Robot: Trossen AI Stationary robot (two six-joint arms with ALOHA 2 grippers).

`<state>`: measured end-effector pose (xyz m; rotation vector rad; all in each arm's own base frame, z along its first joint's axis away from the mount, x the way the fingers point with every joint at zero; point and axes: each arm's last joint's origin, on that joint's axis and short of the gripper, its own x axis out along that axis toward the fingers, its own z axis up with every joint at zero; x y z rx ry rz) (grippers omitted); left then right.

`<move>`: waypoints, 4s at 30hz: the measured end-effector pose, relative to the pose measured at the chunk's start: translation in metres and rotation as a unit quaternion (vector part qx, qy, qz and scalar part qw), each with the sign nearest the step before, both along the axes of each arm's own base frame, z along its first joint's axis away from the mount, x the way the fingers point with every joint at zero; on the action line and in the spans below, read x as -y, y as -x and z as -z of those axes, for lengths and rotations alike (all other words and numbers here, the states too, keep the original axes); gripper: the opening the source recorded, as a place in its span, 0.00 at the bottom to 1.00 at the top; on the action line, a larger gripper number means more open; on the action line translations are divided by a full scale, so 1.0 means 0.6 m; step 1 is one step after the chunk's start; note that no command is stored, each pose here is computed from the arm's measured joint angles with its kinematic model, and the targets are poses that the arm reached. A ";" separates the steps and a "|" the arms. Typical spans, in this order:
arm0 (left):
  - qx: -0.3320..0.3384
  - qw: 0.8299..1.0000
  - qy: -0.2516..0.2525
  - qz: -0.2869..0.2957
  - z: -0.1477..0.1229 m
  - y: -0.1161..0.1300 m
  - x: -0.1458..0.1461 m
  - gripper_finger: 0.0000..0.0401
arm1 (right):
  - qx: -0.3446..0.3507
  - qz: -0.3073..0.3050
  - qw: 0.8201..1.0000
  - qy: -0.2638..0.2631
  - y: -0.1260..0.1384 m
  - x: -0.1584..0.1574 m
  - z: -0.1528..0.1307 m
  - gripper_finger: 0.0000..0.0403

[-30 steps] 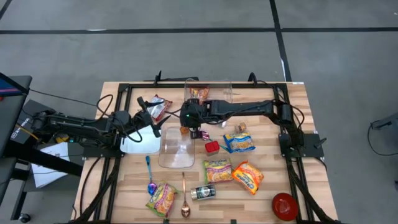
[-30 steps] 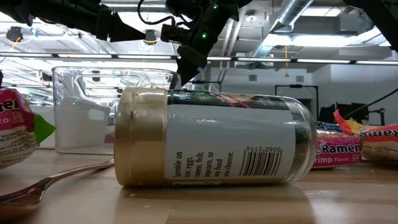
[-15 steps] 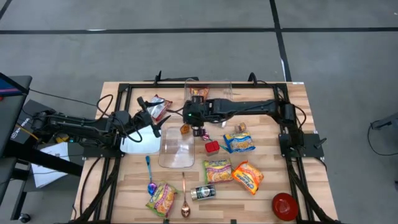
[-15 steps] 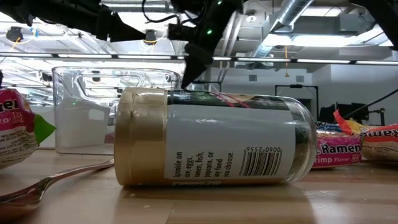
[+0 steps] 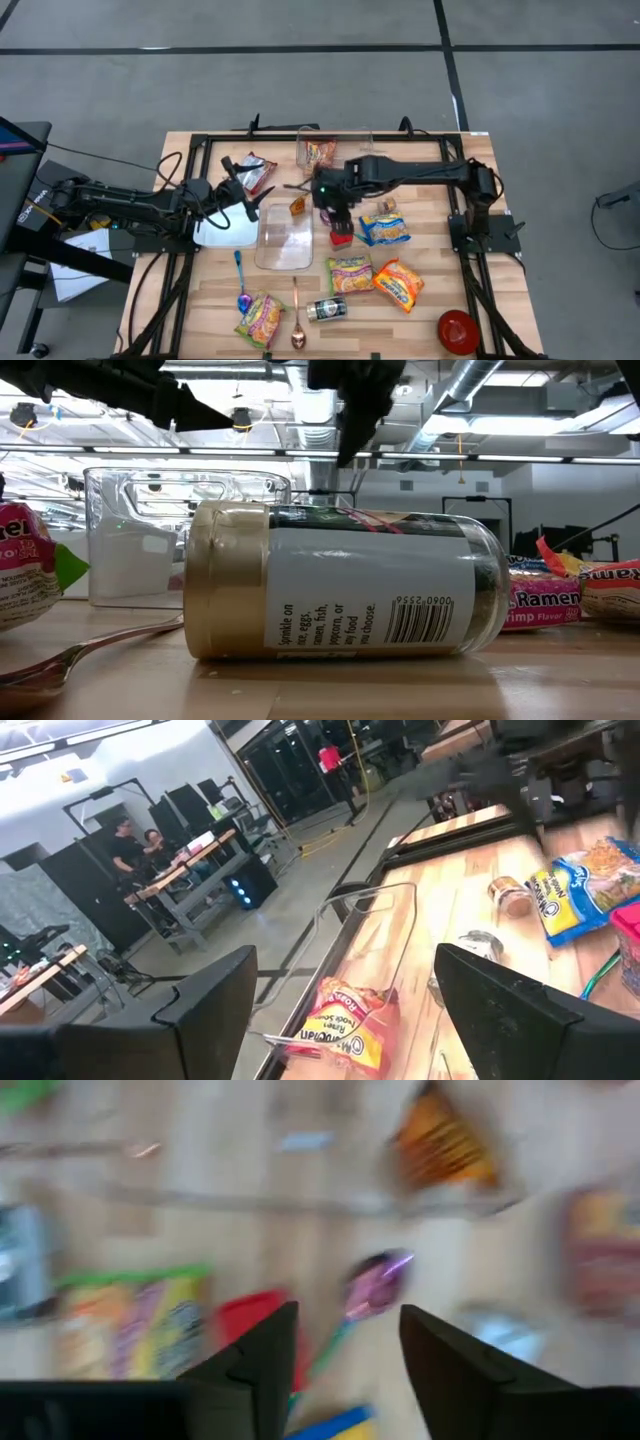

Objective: Pick & Place Food Item
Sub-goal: Put the red seasoning can into the bottom transparent bin

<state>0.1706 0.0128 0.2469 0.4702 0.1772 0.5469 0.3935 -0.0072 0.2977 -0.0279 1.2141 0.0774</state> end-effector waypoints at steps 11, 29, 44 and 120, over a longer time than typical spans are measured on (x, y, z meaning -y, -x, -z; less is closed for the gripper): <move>0.003 1.000 0.002 0.000 0.000 0.000 0.000 0.74 | -0.058 -0.040 0.997 0.025 0.016 -0.097 0.014 0.78; 0.107 0.978 0.085 0.160 -0.024 -0.008 0.017 0.74 | -0.059 0.138 0.974 0.171 0.198 -0.107 0.045 0.78; -0.107 0.975 0.088 0.176 -0.097 -0.248 0.086 0.84 | 0.232 0.162 0.950 0.132 0.392 -0.132 0.039 0.78; -0.244 0.913 0.297 0.136 -0.023 -0.381 0.062 0.53 | 0.267 0.134 0.946 0.123 0.446 -0.138 0.049 0.78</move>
